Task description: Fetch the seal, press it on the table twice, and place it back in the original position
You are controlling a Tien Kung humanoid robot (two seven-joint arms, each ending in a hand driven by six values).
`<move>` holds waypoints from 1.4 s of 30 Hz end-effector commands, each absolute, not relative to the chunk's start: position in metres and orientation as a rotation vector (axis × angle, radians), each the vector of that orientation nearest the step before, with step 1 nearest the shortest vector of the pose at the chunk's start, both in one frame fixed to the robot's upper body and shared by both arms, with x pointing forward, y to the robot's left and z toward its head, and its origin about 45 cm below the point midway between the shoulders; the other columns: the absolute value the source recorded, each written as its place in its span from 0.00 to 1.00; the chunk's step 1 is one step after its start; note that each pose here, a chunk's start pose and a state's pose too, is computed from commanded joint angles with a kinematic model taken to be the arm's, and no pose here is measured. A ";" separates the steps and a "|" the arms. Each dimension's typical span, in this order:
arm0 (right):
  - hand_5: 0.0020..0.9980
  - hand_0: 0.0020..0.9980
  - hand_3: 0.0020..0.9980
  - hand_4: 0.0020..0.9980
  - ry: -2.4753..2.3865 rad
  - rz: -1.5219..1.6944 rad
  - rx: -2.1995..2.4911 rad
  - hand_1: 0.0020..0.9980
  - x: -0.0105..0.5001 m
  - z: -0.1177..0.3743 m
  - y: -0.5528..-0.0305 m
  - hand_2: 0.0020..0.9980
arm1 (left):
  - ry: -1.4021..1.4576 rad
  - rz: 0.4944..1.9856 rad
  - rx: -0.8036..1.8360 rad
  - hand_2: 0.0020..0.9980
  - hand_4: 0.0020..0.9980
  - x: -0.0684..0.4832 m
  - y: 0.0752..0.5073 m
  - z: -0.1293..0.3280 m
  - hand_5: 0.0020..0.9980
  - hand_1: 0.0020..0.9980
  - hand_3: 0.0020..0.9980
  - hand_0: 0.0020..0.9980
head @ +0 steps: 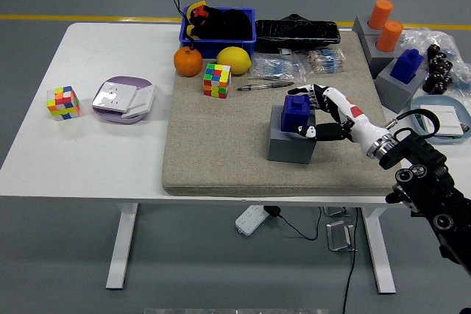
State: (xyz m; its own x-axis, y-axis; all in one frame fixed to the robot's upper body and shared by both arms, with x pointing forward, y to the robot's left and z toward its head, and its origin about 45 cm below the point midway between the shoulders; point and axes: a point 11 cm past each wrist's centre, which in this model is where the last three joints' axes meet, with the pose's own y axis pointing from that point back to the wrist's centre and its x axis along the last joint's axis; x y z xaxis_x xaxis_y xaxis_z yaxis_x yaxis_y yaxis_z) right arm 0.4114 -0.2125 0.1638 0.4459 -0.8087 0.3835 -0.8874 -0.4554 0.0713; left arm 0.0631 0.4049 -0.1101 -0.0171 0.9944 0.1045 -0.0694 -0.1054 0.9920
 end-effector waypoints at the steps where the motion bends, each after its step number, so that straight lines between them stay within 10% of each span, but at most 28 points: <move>1: 0.00 0.61 0.69 0.74 -1.469 0.436 2.435 0.55 0.412 0.164 -0.213 0.59 | 1.115 1.328 1.226 0.79 0.80 0.063 0.405 -0.110 0.41 0.82 0.84 0.82; 7: 0.00 0.61 0.69 0.74 -1.497 0.460 2.416 0.55 0.413 0.164 -0.214 0.59 | 1.112 1.328 1.224 0.79 0.80 0.065 0.404 -0.110 0.41 0.82 0.84 0.82; 8: 0.00 0.52 0.54 0.65 -1.502 0.464 2.413 0.45 0.413 0.164 -0.214 0.46 | 1.113 1.327 1.225 0.79 0.80 0.065 0.404 -0.110 0.42 0.82 0.84 0.82; 14: 0.00 0.47 0.43 0.61 -1.540 0.482 2.402 0.39 0.413 0.165 -0.216 0.40 | 1.114 1.326 1.225 0.79 0.80 0.064 0.404 -0.110 0.42 0.82 0.84 0.82; 42: 0.00 0.46 0.41 0.60 -1.817 0.550 2.257 0.37 0.410 0.201 -0.301 0.39 | 1.120 1.328 1.221 0.79 0.80 0.063 0.402 -0.111 0.42 0.82 0.84 0.82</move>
